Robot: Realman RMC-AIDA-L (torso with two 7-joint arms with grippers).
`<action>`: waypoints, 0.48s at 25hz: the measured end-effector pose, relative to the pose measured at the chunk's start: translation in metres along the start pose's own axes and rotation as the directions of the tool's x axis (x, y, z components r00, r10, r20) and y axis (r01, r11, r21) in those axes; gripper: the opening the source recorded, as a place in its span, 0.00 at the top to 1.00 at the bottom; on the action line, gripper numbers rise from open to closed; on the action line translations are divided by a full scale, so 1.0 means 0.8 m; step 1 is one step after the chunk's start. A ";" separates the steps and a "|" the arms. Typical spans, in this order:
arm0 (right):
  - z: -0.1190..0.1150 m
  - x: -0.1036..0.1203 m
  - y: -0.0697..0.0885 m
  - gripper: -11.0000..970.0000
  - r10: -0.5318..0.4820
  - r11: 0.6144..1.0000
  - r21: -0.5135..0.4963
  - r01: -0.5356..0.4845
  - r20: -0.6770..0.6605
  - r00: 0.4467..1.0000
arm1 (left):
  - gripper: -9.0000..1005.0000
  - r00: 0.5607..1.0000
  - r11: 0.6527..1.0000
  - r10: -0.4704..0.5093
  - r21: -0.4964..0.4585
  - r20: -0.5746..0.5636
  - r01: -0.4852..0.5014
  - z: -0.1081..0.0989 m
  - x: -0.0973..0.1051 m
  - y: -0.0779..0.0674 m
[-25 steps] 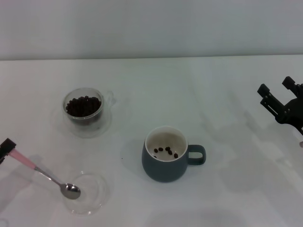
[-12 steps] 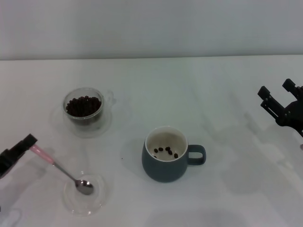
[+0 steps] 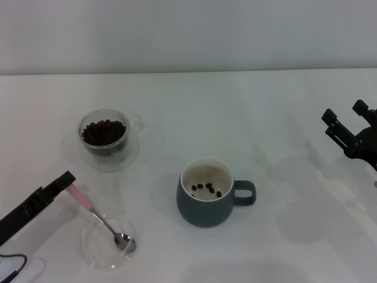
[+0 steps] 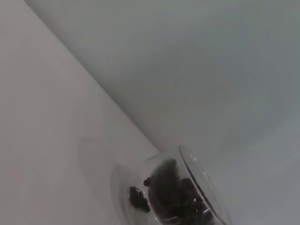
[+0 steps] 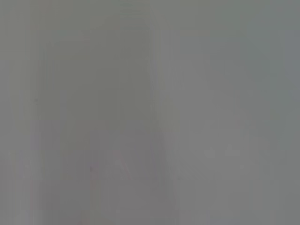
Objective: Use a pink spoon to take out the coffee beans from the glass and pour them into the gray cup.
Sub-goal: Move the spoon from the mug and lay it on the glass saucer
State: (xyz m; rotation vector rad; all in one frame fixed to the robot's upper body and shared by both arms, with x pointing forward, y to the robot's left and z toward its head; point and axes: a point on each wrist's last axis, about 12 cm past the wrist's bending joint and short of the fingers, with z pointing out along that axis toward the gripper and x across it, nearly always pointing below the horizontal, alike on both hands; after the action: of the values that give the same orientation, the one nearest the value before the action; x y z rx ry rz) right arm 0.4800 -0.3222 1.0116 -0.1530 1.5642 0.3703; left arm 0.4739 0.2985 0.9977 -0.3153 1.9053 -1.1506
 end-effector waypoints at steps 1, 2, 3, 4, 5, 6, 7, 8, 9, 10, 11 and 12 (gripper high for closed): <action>-0.001 0.000 0.000 0.16 0.001 1.000 0.003 -0.001 0.000 1.000 | 0.86 1.000 1.000 0.004 -0.004 0.002 -0.004 0.000 0.000 0.001; -0.001 0.000 -0.001 0.16 0.001 1.000 0.004 -0.001 0.000 1.000 | 0.86 1.000 1.000 0.008 -0.007 0.003 -0.008 -0.001 0.000 0.001; -0.002 0.001 -0.001 0.16 0.002 1.000 0.006 -0.002 0.000 1.000 | 0.86 1.000 1.000 0.013 -0.009 0.004 -0.013 -0.001 0.001 0.002; -0.002 0.001 -0.001 0.16 0.002 1.000 0.008 -0.002 0.000 1.000 | 0.85 1.000 1.000 0.020 -0.012 0.005 -0.020 -0.002 0.001 0.002; -0.003 0.001 -0.001 0.16 0.002 1.000 0.009 -0.002 0.000 1.000 | 0.85 0.999 0.999 0.032 -0.013 0.006 -0.032 -0.002 0.001 0.002; -0.003 0.001 -0.001 0.16 0.002 1.000 0.010 -0.002 0.000 1.000 | 0.85 0.999 0.999 0.041 -0.013 0.007 -0.041 -0.002 0.001 0.002; -0.003 0.000 -0.002 0.16 0.002 1.000 0.011 -0.002 0.001 1.000 | 0.84 0.998 0.998 0.058 -0.013 0.010 -0.058 -0.003 0.000 0.002; -0.003 0.000 -0.002 0.16 0.002 1.000 0.012 -0.002 0.002 1.000 | 0.80 0.997 0.997 0.071 -0.013 0.013 -0.071 -0.003 -0.001 0.002; -0.003 0.000 -0.002 0.16 0.001 1.000 0.013 -0.001 0.002 1.000 | 0.76 0.996 0.996 0.087 -0.014 0.021 -0.087 -0.004 -0.002 0.002; -0.003 0.000 -0.002 0.16 0.001 1.000 0.014 -0.001 0.003 1.000 | 0.73 0.994 0.994 0.108 -0.019 0.035 -0.107 -0.005 -0.004 0.003; -0.003 0.000 -0.003 0.16 0.001 1.000 0.015 -0.001 0.003 1.000 | 0.69 0.990 0.991 0.131 -0.030 0.056 -0.130 -0.008 -0.006 0.005; -0.003 0.000 -0.003 0.16 0.000 1.000 0.017 0.000 0.003 1.000 | 0.65 0.983 0.986 0.161 -0.048 0.084 -0.157 -0.013 -0.008 0.008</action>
State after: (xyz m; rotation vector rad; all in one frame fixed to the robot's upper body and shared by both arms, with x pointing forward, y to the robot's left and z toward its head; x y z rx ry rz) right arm 0.4788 -0.3251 1.0114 -0.1392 1.5642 0.3575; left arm 0.4710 0.3120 0.9985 -0.2276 1.8438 -0.9768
